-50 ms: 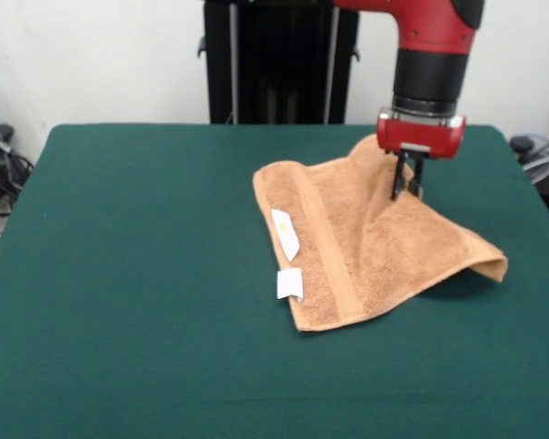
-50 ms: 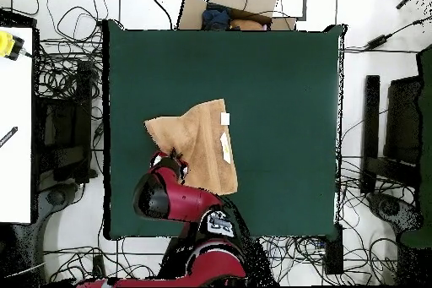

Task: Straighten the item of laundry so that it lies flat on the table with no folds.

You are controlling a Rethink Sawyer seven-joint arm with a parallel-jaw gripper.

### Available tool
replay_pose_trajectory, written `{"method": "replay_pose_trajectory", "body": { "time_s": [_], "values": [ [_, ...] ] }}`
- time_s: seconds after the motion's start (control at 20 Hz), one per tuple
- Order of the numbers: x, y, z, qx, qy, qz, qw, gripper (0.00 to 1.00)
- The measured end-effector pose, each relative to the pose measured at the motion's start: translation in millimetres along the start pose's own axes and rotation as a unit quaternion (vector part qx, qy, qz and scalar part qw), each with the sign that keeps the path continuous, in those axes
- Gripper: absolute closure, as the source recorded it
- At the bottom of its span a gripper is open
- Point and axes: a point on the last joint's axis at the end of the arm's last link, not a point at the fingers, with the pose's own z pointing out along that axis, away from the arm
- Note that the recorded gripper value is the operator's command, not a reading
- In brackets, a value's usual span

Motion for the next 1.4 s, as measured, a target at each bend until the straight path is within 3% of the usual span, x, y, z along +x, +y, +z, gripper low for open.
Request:
{"method": "replay_pose_trajectory", "body": {
  "time_s": [0.05, 1.1, 1.25, 1.4],
  "values": [
    [0.6, -0.7, 0.7, 0.001, 0.001, 0.0, 1.0, 0.0],
    [-19.1, -23.4, 1.3, 0.003, -0.001, 0.03, 0.9995, 0.0],
    [-34.5, -35.6, -22.3, -0.005, 0.026, 0.056, 0.9981, 0.0],
    [-48.9, -47.6, -58.4, -0.004, 0.076, 0.073, 0.9945, 0.0]
  ]
}}
